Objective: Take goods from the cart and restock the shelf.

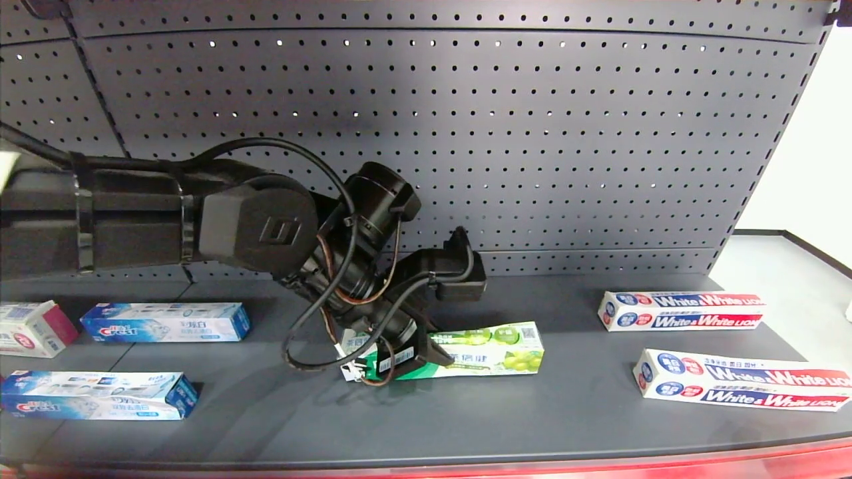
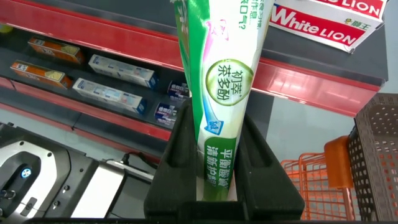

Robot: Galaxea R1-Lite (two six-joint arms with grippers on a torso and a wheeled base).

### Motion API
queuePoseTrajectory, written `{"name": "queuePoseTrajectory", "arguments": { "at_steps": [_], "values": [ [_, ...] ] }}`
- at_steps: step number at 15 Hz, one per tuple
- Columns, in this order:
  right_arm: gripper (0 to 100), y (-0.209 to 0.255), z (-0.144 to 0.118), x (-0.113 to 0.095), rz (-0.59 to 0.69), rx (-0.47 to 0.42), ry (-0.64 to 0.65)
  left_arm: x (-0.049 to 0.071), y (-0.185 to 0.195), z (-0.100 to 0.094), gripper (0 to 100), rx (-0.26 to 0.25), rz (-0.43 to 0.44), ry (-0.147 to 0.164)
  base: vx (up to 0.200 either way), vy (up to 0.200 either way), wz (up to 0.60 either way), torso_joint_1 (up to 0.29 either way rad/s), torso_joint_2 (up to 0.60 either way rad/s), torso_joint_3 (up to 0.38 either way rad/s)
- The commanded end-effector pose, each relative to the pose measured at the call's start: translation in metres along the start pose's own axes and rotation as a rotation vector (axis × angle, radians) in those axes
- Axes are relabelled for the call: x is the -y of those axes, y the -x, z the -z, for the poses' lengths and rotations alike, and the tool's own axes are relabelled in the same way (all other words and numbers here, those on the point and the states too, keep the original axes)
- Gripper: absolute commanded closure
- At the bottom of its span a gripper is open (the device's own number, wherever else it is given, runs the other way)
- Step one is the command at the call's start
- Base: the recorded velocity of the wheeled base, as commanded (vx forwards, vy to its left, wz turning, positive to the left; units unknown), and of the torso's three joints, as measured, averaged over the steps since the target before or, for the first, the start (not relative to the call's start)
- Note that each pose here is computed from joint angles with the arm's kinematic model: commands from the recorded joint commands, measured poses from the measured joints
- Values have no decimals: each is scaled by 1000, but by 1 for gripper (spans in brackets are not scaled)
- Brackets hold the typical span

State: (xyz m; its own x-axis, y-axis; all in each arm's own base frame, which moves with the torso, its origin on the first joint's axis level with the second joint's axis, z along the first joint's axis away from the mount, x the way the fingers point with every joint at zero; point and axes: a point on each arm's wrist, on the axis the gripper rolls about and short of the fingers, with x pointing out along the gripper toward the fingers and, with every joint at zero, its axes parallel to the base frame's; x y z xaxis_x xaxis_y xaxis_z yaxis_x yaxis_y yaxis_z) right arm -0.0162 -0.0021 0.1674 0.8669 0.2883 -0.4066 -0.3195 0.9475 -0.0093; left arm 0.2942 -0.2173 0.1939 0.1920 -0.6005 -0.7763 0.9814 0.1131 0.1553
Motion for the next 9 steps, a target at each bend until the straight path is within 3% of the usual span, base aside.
{"name": "queuePoseTrajectory", "arguments": {
  "at_steps": [1,5,9],
  "values": [
    [100,0,-1,0,-1,0,0,13,12,-6,100,20,-3,-22,0,0,0,0,0,0],
    [100,1,-1,0,1,4,0,28,19,0,100,7,17,-21,0,0,0,0,0,0],
    [100,0,0,0,1,3,0,33,19,3,100,-2,29,-20,0,0,0,0,0,0]
  ]
}}
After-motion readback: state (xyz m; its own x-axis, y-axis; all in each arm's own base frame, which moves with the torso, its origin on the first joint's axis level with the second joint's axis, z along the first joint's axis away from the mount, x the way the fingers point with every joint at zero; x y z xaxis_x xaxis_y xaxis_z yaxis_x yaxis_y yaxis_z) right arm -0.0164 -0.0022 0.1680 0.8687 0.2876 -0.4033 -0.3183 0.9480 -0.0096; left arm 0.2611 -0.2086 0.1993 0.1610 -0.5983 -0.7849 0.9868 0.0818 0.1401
